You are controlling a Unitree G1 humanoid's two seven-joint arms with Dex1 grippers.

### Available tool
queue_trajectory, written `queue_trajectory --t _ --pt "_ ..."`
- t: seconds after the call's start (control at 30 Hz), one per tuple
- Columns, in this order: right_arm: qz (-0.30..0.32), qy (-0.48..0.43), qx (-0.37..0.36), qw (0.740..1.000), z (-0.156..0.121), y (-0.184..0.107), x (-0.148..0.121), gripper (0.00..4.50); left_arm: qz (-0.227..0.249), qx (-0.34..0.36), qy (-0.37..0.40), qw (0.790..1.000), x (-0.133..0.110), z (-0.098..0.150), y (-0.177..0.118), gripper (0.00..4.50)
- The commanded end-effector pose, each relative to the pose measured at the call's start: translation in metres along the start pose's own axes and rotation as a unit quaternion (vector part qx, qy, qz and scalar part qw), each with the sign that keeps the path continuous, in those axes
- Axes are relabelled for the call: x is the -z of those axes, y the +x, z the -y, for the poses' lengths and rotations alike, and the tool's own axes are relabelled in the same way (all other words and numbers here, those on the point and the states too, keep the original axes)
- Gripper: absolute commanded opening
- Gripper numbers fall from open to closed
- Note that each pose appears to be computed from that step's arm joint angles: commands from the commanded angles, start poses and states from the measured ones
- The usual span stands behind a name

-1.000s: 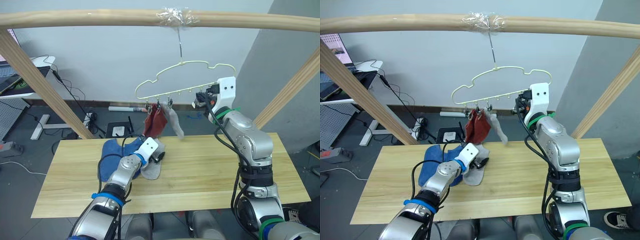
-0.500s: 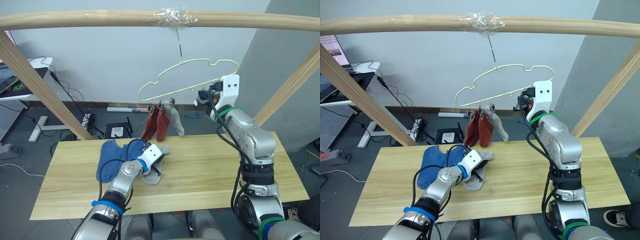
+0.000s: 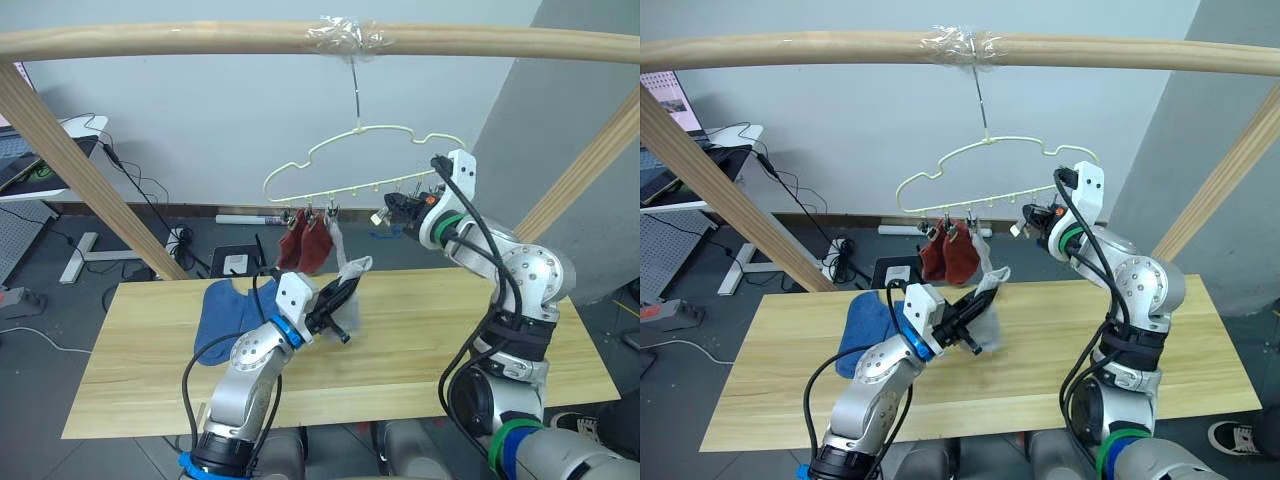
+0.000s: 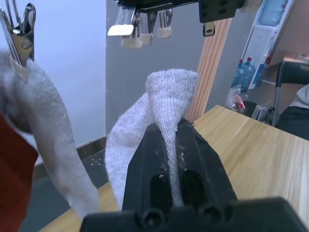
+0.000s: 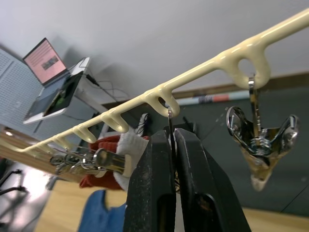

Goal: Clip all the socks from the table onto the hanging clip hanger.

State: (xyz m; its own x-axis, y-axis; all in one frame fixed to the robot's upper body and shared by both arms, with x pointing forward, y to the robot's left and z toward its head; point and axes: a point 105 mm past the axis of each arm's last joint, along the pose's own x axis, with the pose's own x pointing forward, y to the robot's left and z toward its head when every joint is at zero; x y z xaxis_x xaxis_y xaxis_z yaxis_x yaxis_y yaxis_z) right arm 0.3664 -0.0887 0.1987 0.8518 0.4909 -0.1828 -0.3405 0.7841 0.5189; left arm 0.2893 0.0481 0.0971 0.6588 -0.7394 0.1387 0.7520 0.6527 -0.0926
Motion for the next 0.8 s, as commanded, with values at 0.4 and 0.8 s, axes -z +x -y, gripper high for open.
queue_trajectory --t 0.4,0.8 --pt "-0.025 0.068 0.016 0.997 -0.002 -0.007 0.002 0.00 0.086 -0.037 0.195 0.976 -0.034 -0.007 0.033 0.02" --pt "-0.039 0.076 0.007 0.996 -0.010 -0.006 0.011 0.00 0.091 -0.041 0.203 0.974 -0.033 -0.008 0.037 0.02"
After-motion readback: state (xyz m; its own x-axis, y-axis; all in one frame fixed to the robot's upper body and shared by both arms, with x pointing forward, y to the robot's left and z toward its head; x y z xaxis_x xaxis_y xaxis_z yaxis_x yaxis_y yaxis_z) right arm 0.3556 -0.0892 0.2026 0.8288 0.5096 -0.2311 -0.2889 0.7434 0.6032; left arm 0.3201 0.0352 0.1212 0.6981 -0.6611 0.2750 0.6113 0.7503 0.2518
